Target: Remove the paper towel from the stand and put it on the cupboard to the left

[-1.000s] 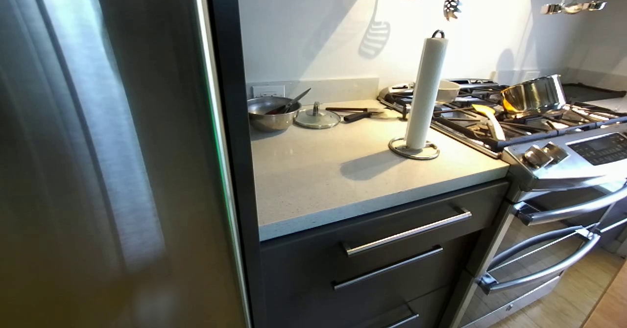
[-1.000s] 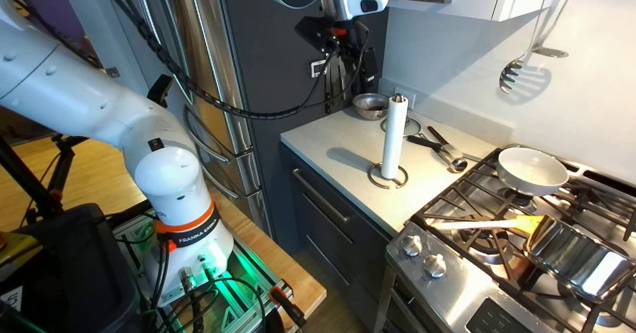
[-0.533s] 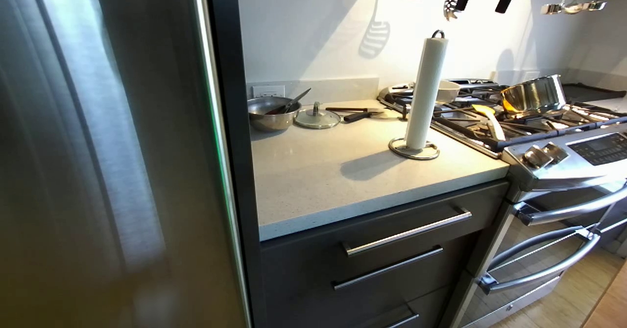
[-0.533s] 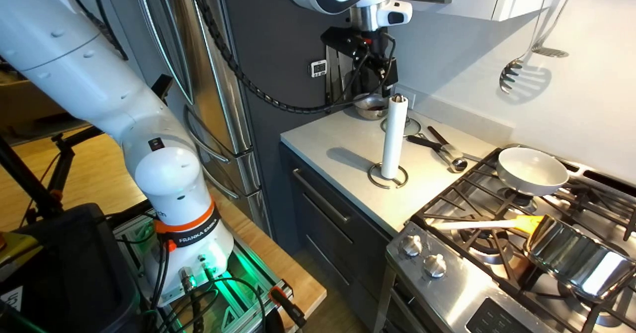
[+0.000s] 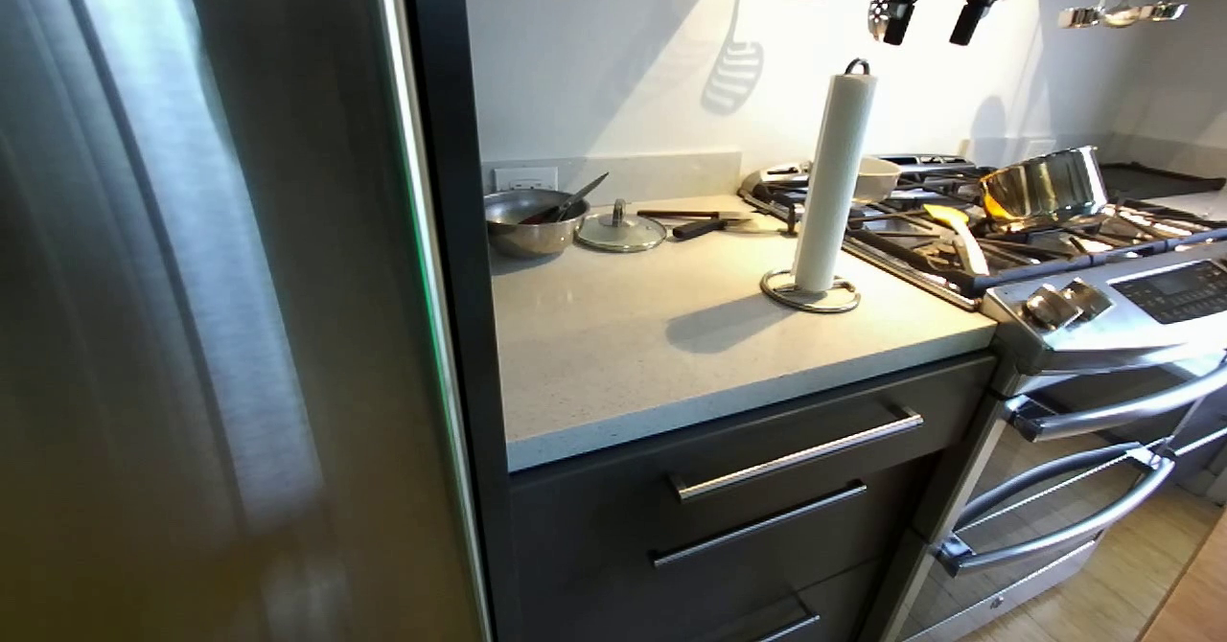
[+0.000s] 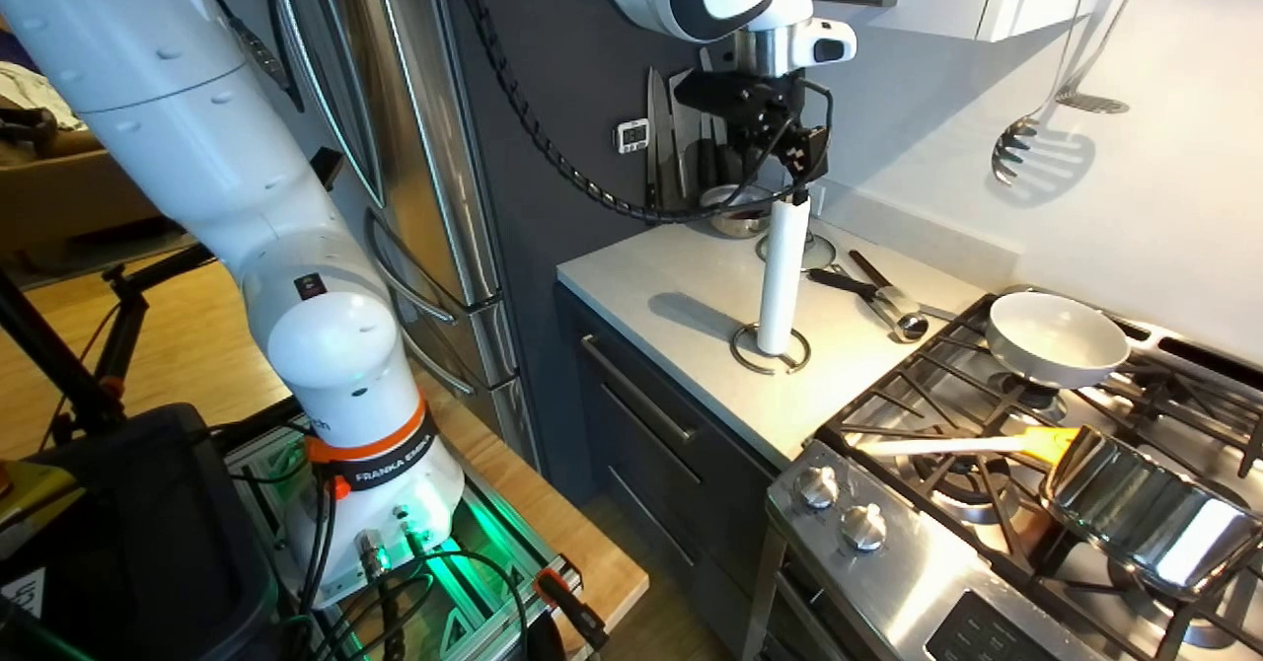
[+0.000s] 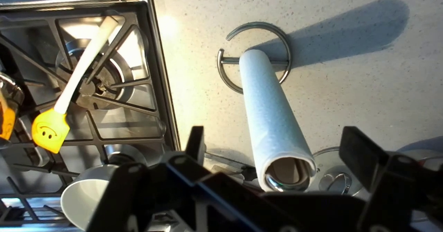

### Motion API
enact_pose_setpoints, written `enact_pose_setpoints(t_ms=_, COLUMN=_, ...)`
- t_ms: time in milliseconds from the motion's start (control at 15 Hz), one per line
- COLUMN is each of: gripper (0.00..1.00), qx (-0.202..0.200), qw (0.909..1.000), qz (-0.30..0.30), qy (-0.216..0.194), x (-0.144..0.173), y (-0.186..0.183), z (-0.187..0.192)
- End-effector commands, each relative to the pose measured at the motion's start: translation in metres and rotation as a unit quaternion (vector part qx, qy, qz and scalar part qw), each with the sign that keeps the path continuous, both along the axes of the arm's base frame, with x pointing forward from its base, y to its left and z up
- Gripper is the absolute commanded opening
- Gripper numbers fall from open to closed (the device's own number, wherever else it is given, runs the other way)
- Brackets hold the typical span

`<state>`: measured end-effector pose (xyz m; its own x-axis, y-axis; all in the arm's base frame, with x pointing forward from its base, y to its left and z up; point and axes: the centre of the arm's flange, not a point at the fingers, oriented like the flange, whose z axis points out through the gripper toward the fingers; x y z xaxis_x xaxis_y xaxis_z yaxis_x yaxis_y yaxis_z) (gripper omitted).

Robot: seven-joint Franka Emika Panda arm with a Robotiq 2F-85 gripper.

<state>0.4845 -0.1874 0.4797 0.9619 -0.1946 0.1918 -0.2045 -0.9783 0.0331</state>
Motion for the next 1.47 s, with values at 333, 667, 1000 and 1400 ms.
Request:
enact_pose_setpoints(t_ms=333, gripper=1.0, qx=0.01, qw=0.9989, qz=0.046, qy=0.004, x=0.031, y=-0.012, z=-0.025)
enact_pose_setpoints(t_ms=667, gripper=1.0, qx=0.013, qw=0.997, qz=0.075, qy=-0.009, x=0.053, y=-0.008, z=-0.031)
enact_pose_setpoints(t_ms=1000, gripper=0.88, qx=0.012, qw=0.9957, qz=0.092, qy=0.003, x=0.07, y=0.001, z=-0.04)
enact_pose_setpoints(t_ms=1400, gripper=0.35, qx=0.01, qw=0.9956, qz=0.093, qy=0.009, x=0.075, y=0.001, z=-0.041)
